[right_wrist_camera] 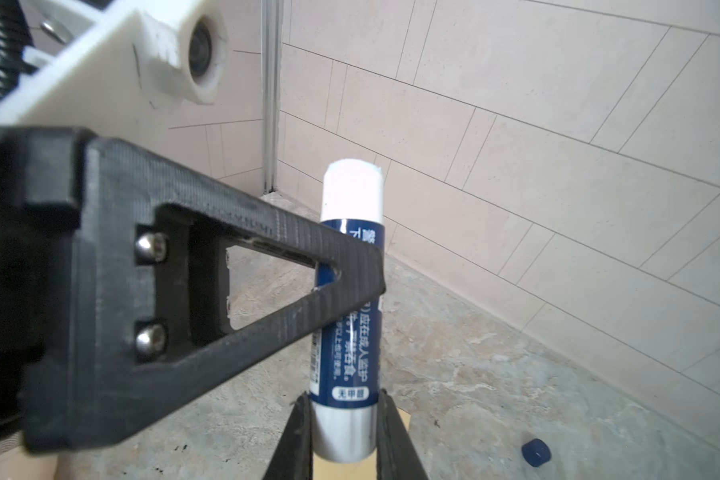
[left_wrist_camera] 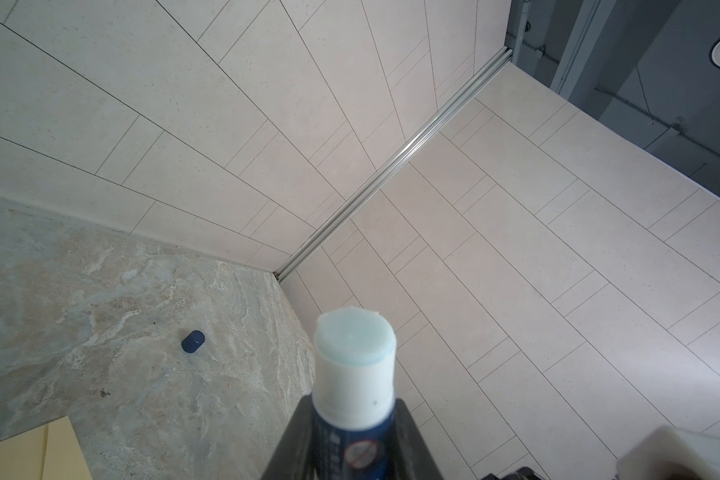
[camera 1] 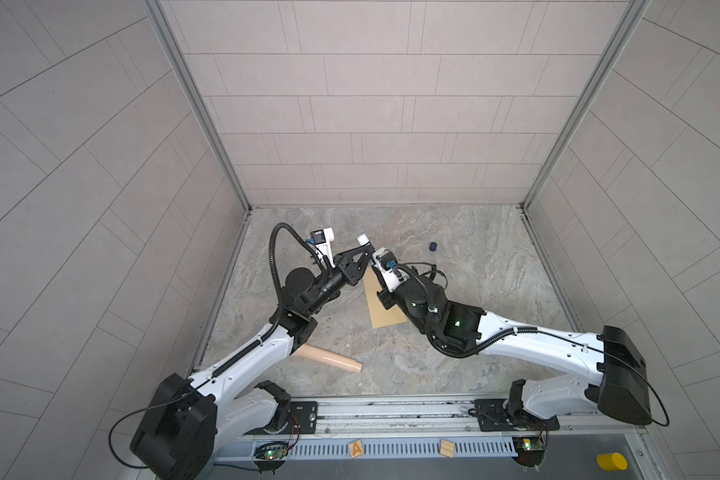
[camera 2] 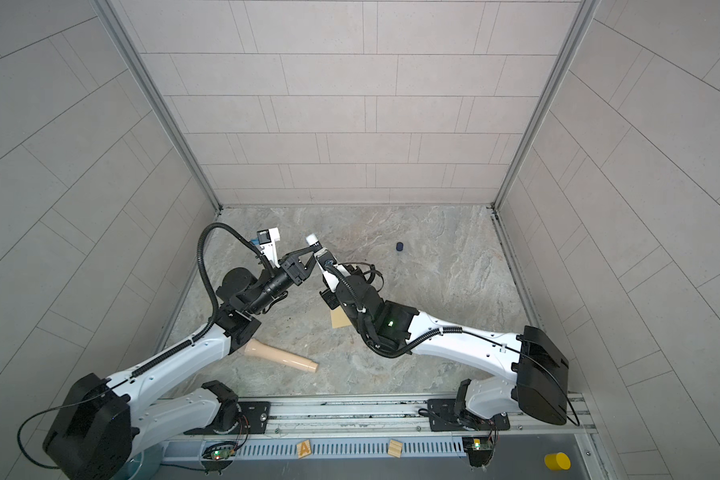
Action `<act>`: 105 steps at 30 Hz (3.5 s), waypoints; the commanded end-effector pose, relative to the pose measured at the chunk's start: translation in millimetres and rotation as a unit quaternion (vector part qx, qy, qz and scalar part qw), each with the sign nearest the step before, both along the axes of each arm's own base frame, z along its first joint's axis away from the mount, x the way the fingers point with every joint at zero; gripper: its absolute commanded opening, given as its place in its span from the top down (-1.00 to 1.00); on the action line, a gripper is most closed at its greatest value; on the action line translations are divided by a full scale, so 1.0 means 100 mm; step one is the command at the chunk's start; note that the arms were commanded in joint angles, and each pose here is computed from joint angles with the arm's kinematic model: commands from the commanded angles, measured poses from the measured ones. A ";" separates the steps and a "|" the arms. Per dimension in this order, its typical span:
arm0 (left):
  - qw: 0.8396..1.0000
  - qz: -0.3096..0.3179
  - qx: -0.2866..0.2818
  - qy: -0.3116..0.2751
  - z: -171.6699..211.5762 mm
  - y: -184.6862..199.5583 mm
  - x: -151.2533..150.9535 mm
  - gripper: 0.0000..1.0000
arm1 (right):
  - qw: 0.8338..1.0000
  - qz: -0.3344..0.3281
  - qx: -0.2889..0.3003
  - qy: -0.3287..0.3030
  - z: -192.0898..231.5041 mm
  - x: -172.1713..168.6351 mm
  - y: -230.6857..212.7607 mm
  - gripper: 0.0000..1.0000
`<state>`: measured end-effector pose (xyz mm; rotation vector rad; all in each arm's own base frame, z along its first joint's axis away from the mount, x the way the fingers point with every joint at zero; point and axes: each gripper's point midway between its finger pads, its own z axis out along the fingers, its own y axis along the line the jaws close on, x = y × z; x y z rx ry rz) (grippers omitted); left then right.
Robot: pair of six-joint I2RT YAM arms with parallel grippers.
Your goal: Place the letter into the envelope and seal it
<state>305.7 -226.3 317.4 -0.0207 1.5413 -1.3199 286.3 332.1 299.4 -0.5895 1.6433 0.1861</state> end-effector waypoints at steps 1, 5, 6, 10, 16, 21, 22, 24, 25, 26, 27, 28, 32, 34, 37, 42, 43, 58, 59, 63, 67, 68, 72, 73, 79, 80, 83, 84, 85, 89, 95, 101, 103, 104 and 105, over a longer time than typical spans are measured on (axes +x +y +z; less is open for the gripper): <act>1.000 0.020 0.020 0.002 -0.09 0.02 0.08 1.00 | 0.999 0.011 -0.031 -0.041 0.18 -0.09 0.12 1.00; 1.000 0.014 0.020 -0.002 -0.07 0.01 0.06 1.00 | 0.999 0.031 -0.010 -0.028 0.20 -0.15 0.12 0.95; 1.000 0.011 0.020 -0.003 -0.05 0.01 0.05 1.00 | 0.999 0.037 -0.001 -0.023 0.21 -0.16 0.10 0.88; 1.000 -0.001 0.017 -0.015 0.07 -0.01 -0.01 1.00 | 0.994 0.094 0.052 0.026 0.22 -0.19 0.03 0.32; 0.999 -0.005 -0.001 -0.036 0.30 0.03 -0.09 1.00 | 0.948 0.187 0.233 0.113 0.29 -0.19 -0.19 -0.24; 0.998 -0.016 -0.034 -0.046 0.47 0.04 -0.15 1.00 | 0.900 0.224 0.343 0.151 0.36 -0.15 -0.31 -0.43; 0.998 -0.019 -0.041 -0.050 0.51 0.04 -0.16 1.00 | 0.888 0.233 0.363 0.162 0.38 -0.14 -0.31 -0.44; 0.997 -0.024 -0.050 -0.051 0.54 0.03 -0.17 1.00 | 0.861 0.259 0.401 0.178 0.45 -0.13 -0.29 -0.45; 0.997 -0.025 -0.053 -0.051 0.55 0.03 -0.17 1.00 | 0.842 0.274 0.425 0.188 0.52 -0.14 -0.28 -0.44; 0.997 -0.026 -0.057 -0.051 0.56 0.03 -0.18 1.00 | 0.826 0.289 0.443 0.194 0.56 -0.15 -0.26 -0.45; 0.997 -0.026 -0.059 -0.052 0.57 0.03 -0.18 1.00 | 0.813 0.303 0.456 0.198 0.60 -0.15 -0.24 -0.45; 0.996 -0.027 -0.061 -0.052 0.57 0.04 -0.18 1.00 | 0.801 0.313 0.467 0.206 0.62 -0.15 -0.21 -0.45; 0.996 -0.030 -0.071 -0.053 0.60 0.04 -0.19 1.00 | 0.779 0.326 0.484 0.230 0.55 -0.10 -0.13 -0.38; 0.996 -0.030 -0.072 -0.053 0.61 0.04 -0.19 1.00 | 0.770 0.329 0.492 0.238 0.51 -0.08 -0.10 -0.23; 0.996 -0.029 -0.072 -0.051 0.60 0.04 -0.18 1.00 | 0.763 0.336 0.497 0.240 0.51 -0.07 -0.08 -0.12; 0.996 -0.029 -0.072 -0.050 0.59 0.04 -0.18 1.00 | 0.761 0.340 0.496 0.244 0.50 -0.08 -0.06 0.10; 0.996 -0.028 -0.072 -0.050 0.59 0.04 -0.17 1.00 | 0.761 0.339 0.496 0.245 0.49 -0.07 -0.05 0.15; 0.996 -0.027 -0.072 -0.043 0.53 0.03 -0.14 1.00 | 0.754 0.342 0.501 0.252 0.45 -0.05 -0.01 0.54; 0.996 -0.027 -0.072 -0.043 0.52 0.03 -0.14 1.00 | 0.754 0.342 0.502 0.250 0.46 -0.05 -0.01 0.58; 0.997 -0.026 -0.069 -0.038 0.47 0.02 -0.12 1.00 | 0.762 0.333 0.499 0.242 0.48 -0.02 -0.02 0.75; 0.998 -0.023 -0.058 -0.032 0.40 0.01 -0.10 1.00 | 0.804 0.288 0.467 0.228 0.39 0.06 -0.06 0.91; 0.998 -0.022 -0.054 -0.032 0.39 0.01 -0.10 1.00 | 0.822 0.271 0.449 0.221 0.36 0.07 -0.07 0.96; 0.999 -0.014 -0.038 -0.021 0.28 0.01 -0.06 1.00 | 0.927 0.177 0.294 0.154 0.22 0.03 -0.12 1.00; 0.999 -0.013 -0.035 -0.020 0.26 0.00 -0.06 1.00 | 0.947 0.154 0.248 0.135 0.22 0.00 -0.12 1.00; 0.999 -0.010 -0.028 -0.013 0.20 -0.01 -0.03 1.00 | 0.997 0.051 0.049 0.015 0.29 -0.10 -0.08 1.00; 0.999 -0.010 -0.027 -0.013 0.19 -0.01 -0.03 1.00 | 0.999 0.039 0.025 -0.001 0.30 -0.11 -0.05 1.00; 1.000 -0.008 -0.024 -0.009 0.15 -0.01 -0.01 1.00 | 0.998 0.007 -0.041 -0.044 0.34 -0.16 0.03 1.00; 1.000 -0.007 -0.023 -0.007 0.14 -0.01 -0.01 1.00 | 0.996 -0.006 -0.063 -0.057 0.34 -0.17 0.06 1.00; 1.000 -0.005 -0.022 -0.006 0.12 0.00 0.00 1.00 | 0.993 -0.018 -0.087 -0.072 0.34 -0.19 0.09 1.00; 1.000 -0.003 -0.020 -0.002 0.10 -0.01 0.02 1.00 | 0.980 -0.056 -0.151 -0.117 0.34 -0.26 0.23 1.00; 1.000 -0.005 -0.020 -0.001 0.10 -0.01 0.01 1.00 | 0.980 -0.050 -0.153 -0.120 0.29 -0.31 0.36 0.97; 1.000 -0.014 -0.021 -0.012 0.17 -0.02 -0.04 1.00 | 0.996 0.028 -0.073 -0.054 0.26 -0.32 0.27 0.39; 1.000 -0.016 -0.020 -0.017 0.22 -0.01 -0.07 1.00 | 0.997 0.079 -0.022 -0.012 0.23 -0.32 0.21 0.04; 0.999 -0.016 -0.021 -0.021 0.25 0.00 -0.08 1.00 | 0.995 0.099 0.005 0.006 0.23 -0.31 0.17 -0.11; 0.999 -0.017 -0.021 -0.024 0.28 0.00 -0.10 1.00 | 0.991 0.125 0.040 0.028 0.23 -0.31 0.13 -0.24</act>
